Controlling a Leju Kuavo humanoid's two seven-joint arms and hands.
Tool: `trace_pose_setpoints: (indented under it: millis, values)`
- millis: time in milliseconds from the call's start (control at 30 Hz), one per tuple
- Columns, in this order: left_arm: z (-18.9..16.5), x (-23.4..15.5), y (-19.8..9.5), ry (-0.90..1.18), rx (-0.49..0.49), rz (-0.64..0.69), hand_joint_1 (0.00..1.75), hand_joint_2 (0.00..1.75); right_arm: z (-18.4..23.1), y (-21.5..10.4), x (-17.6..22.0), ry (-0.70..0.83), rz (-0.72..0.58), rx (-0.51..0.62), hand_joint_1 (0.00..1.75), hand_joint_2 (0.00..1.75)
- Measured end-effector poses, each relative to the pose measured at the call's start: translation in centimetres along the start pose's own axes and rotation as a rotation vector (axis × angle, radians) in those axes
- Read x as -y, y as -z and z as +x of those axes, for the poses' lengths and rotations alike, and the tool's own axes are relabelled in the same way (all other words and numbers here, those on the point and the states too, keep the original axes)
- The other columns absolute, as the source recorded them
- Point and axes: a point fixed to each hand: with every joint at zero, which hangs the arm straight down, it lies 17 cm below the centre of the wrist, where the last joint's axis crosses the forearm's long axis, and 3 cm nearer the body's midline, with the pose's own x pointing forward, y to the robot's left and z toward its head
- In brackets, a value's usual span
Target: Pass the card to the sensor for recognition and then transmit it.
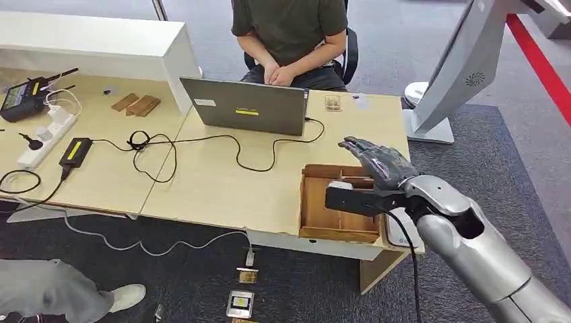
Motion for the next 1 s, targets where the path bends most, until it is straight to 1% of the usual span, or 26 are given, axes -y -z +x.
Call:
trace_pose_setpoints:
  millis: [200, 500, 767, 1000]
  values:
    - [0.0, 0.0, 0.0, 0.003, -0.004, 0.002, 0.0, 0.0, 0.8, 0.7, -0.1, 0.011, -0.004, 0.021, 0.0, 1.75]
    - [0.0, -0.1, 0.0, 0.008, -0.003, 0.008, 0.0, 0.0, 0.9, 1.6, -0.9, 0.008, 0.0, 0.033, 0.0, 1.75]
    - [0.1, 0.1, 0.0, 0.008, 0.003, -0.005, 0.0, 0.0, -0.1, 2.5, -2.3, 0.007, 0.009, 0.024, 0.0, 1.75]
    - [0.1, 0.3, -0.1, 0.008, 0.007, -0.015, 0.0, 0.0, -1.3, 2.8, -3.7, 0.02, 0.034, -0.008, 0.0, 1.75]
